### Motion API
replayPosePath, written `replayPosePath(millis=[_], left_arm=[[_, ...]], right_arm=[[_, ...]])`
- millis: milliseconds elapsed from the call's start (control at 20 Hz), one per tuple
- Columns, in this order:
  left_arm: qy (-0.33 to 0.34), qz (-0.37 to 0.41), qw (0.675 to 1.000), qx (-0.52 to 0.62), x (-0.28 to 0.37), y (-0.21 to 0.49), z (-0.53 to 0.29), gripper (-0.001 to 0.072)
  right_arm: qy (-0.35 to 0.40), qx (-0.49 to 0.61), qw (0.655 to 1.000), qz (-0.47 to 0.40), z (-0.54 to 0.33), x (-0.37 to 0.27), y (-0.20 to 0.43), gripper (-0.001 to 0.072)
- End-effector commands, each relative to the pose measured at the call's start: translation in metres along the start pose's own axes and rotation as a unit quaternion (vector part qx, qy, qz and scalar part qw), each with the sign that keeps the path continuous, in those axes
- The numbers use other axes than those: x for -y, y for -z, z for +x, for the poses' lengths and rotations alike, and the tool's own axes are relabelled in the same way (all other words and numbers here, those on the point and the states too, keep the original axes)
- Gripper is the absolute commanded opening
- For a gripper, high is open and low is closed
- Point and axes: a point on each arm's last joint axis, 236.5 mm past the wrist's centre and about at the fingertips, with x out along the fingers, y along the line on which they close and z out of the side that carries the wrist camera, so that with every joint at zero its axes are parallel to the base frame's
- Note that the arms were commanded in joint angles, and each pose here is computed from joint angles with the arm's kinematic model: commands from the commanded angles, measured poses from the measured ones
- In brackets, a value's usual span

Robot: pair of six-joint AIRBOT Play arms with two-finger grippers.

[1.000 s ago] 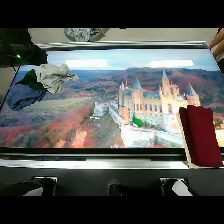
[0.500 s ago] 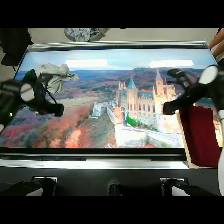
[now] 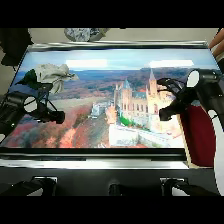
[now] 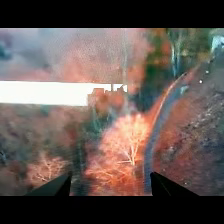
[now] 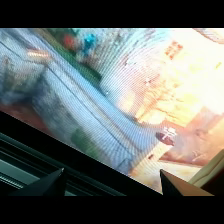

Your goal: Fold the shirts.

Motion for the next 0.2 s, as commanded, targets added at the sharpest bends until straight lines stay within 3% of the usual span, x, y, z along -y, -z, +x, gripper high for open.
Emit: replayPosePath(millis=[0,150], left_arm=[[0.000,-0.001,1.000,0.001,-0.0002,0.0004,0.0008,0.0583],[0.000,-0.001,1.000,0.000,-0.0002,0.0004,0.0009,0.0583]], right_arm=[[0.000,-0.003,1.000,-0.001,0.0005,-0.0007,0.0007,0.0685],[0.000,-0.003,1.000,-0.001,0.0005,-0.0007,0.0007,0.0685]])
